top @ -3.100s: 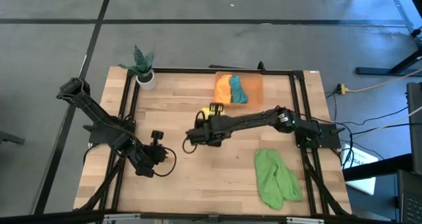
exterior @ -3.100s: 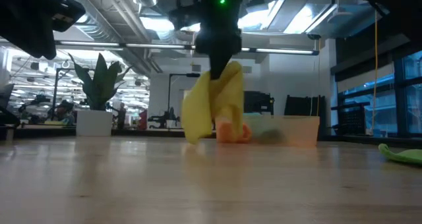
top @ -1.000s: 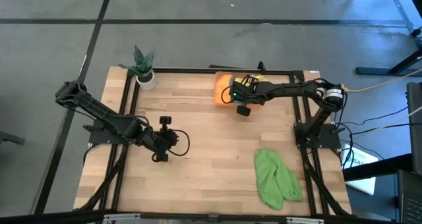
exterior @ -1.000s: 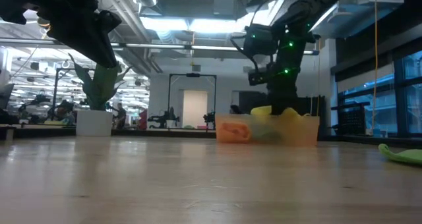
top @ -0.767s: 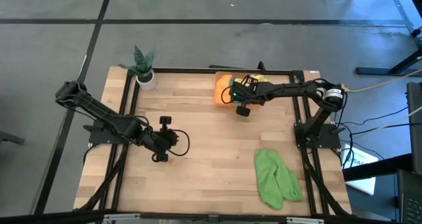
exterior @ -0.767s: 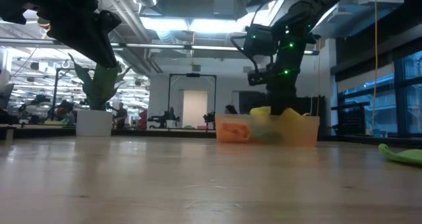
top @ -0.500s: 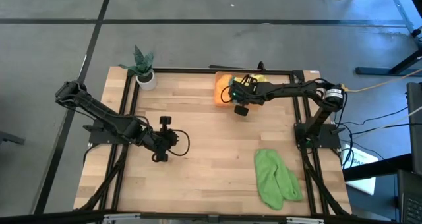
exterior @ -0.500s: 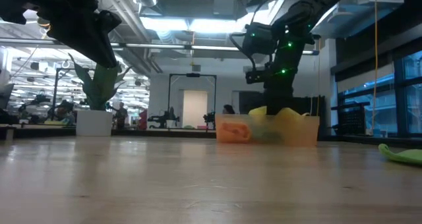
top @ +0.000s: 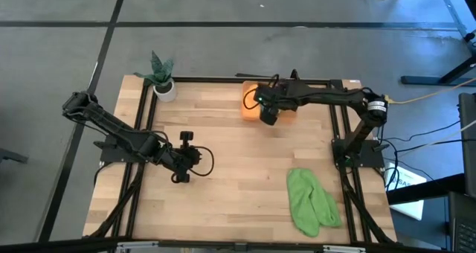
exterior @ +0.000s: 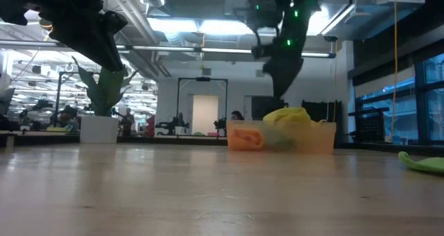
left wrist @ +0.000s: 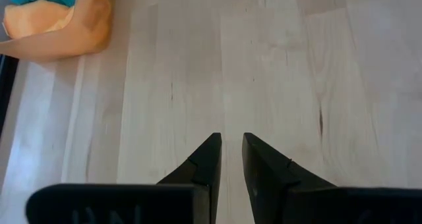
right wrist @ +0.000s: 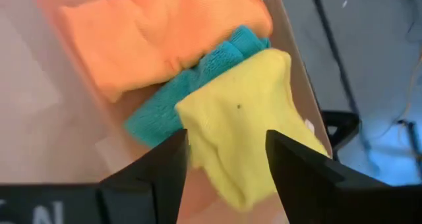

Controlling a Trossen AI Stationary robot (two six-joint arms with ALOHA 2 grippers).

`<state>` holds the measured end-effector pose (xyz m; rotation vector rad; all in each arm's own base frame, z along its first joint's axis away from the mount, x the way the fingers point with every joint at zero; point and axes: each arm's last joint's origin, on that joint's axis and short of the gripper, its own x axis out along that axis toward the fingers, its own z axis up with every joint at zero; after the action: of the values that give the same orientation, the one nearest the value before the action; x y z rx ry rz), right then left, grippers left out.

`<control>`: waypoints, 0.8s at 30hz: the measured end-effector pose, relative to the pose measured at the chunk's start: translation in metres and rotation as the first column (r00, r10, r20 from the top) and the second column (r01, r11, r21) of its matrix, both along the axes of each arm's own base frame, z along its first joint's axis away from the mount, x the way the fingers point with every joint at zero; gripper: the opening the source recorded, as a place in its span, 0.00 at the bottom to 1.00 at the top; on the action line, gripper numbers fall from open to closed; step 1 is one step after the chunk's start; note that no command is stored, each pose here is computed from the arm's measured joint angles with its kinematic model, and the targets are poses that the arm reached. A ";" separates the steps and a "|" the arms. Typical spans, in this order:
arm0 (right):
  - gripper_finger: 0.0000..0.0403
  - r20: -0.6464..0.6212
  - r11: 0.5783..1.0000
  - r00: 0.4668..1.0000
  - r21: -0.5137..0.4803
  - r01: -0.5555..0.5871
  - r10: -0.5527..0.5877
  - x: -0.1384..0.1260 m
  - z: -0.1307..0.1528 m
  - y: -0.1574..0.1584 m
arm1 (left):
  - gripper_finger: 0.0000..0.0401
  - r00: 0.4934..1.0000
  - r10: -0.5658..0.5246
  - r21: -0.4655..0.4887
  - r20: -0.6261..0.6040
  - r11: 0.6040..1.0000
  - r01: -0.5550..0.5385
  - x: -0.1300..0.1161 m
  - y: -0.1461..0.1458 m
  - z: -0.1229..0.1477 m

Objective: Roll microfiber towels into tight, uniform cylinder then place into a basket
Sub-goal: Put the yellow microfiber towel into the bin, then remove the yellow microfiber towel from the bin

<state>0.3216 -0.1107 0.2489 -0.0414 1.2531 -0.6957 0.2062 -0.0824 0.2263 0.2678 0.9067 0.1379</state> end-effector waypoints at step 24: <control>0.51 0.157 0.990 0.980 0.082 0.113 -0.125 -0.013 -0.006 0.188 | 0.14 1.000 0.012 0.012 -0.025 1.000 -0.011 -0.020 -0.014 0.000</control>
<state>0.3086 0.0769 0.2427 0.1484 1.1304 -0.7412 0.1867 -0.0968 0.2262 0.2762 0.9328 0.1510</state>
